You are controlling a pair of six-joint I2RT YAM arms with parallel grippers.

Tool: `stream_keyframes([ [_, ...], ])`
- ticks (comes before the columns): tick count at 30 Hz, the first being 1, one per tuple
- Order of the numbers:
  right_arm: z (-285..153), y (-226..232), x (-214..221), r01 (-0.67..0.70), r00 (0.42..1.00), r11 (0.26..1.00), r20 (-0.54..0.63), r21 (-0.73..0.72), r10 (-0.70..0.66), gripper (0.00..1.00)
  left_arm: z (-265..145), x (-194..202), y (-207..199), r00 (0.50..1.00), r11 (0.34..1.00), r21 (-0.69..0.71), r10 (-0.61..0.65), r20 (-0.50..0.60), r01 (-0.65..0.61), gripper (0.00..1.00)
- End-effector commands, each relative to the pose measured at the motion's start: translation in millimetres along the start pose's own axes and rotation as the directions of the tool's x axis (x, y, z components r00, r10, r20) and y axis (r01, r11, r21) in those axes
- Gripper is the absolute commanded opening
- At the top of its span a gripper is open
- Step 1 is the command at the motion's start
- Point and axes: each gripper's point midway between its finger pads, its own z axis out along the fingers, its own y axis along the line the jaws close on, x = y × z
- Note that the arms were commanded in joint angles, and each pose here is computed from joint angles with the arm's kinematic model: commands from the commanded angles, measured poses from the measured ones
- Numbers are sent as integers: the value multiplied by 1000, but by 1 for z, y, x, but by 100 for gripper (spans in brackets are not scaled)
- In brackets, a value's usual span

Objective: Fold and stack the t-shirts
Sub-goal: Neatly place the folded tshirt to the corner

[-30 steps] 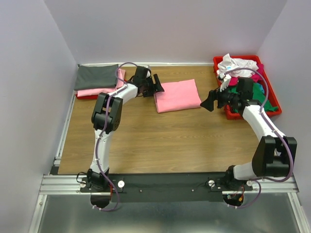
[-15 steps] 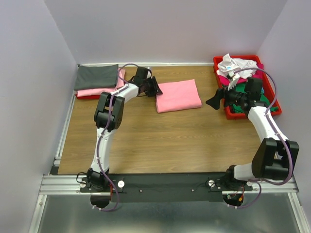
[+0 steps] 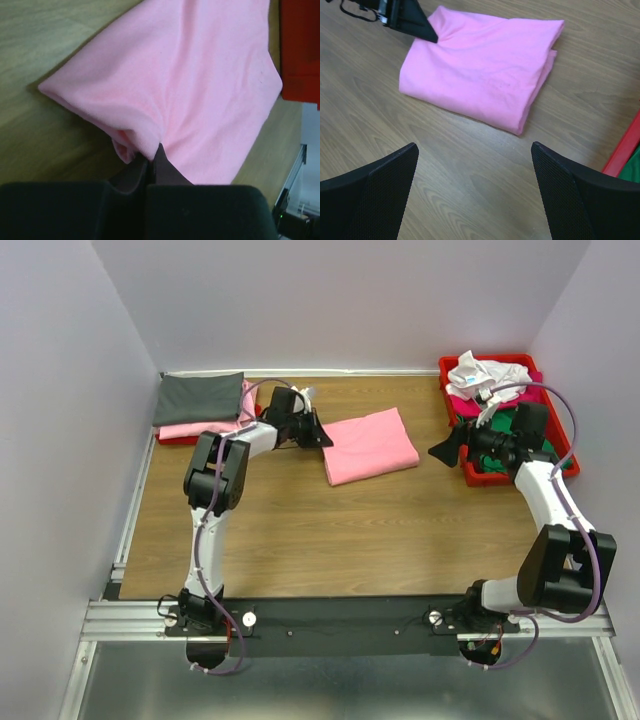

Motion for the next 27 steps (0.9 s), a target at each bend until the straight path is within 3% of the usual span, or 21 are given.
stream_keyframes([
  [1,-3,6,-1,-6,1000,1000,18,-30,6,100,-58,-61,-44,953,966,59,237,188,-252,0],
  [6,-4,4,-1,-6,1000,1000,19,-24,6,100,-103,-90,-26,909,926,-234,349,228,-297,0],
  [12,-2,5,1,-17,1000,999,14,-34,17,100,-162,-121,3,847,754,-584,492,201,-299,0],
  [18,-2,7,0,-17,1000,999,18,-41,18,100,-195,-142,16,819,602,-742,559,129,-294,0],
  [27,-1,7,2,-30,999,998,14,-55,31,100,-228,-170,15,783,454,-841,620,61,-294,0],
])
